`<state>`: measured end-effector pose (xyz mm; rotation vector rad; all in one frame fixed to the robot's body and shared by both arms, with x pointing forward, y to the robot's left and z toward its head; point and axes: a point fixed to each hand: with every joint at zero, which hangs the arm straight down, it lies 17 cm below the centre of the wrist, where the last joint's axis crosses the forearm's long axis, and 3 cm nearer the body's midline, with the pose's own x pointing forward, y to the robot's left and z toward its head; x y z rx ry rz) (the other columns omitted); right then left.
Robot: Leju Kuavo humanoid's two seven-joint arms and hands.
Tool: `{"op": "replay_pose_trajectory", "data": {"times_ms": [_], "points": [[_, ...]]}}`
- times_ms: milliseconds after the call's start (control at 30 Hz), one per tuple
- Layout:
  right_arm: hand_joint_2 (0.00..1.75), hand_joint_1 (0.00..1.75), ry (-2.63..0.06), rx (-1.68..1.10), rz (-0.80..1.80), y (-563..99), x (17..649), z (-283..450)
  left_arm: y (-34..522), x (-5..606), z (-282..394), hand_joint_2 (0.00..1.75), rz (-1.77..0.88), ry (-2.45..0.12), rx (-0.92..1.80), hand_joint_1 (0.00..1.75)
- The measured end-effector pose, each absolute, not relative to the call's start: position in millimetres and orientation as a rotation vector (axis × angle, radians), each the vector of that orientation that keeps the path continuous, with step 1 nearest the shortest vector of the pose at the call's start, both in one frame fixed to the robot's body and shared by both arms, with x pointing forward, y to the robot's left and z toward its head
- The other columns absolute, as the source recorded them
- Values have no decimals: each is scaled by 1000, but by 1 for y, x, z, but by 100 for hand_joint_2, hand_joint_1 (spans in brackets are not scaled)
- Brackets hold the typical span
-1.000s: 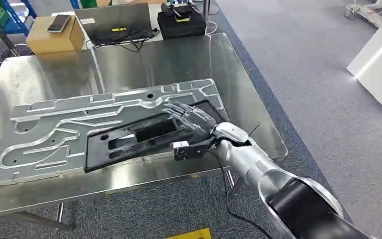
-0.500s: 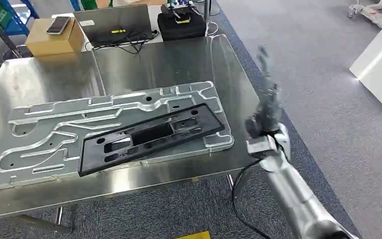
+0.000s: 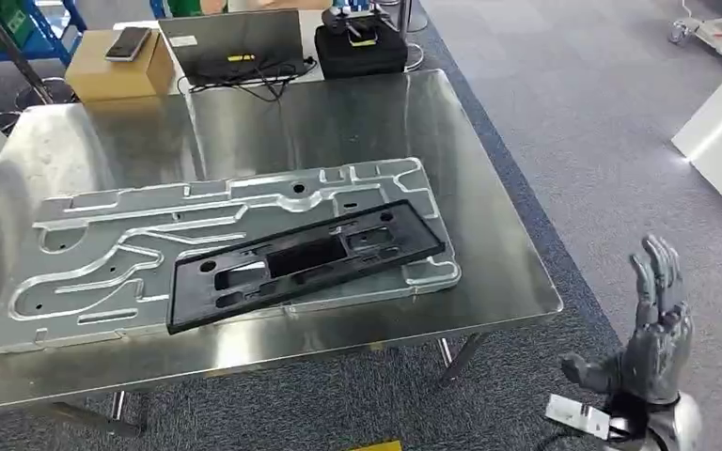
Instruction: Take the parts from the cabinet and place them on the table.
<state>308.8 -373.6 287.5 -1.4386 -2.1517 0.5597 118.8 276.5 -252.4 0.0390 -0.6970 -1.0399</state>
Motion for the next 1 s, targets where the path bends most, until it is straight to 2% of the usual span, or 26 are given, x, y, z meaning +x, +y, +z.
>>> {"op": "replay_pose_trajectory", "data": {"times_ms": [167, 233, 333, 467, 633, 733, 867, 1000], "points": [[0, 0, -1702, -1476, 622, -456, 297, 195, 275, 118, -253, 0, -1038, -694, 36, 0], [0, 0, -1523, -1398, 609, -485, 292, 135, 274, 118, -253, 0, -1038, -694, 32, 0], [0, 0, -1262, -1300, 530, -524, 257, 39, 270, 115, -253, 0, -1036, -694, 17, 0], [0, 0, -1018, -1173, 398, -537, 202, -62, 268, 114, -252, 0, -1035, -702, 7, 0], [0, 0, -891, -1032, 318, -518, 172, -124, 267, 112, -252, 0, -1035, -701, 3, 0], [0, 0, -712, -879, 276, -497, 144, -177, 266, 111, -253, 0, -1035, -700, 3, 0], [0, 0, -403, -502, 144, -421, 90, -253, 266, 107, -254, 0, -1037, -688, 0, 0], [0, 0, -238, -236, 119, -352, 68, -277, 265, 107, -256, 0, -1057, -671, 8, 0]]}}
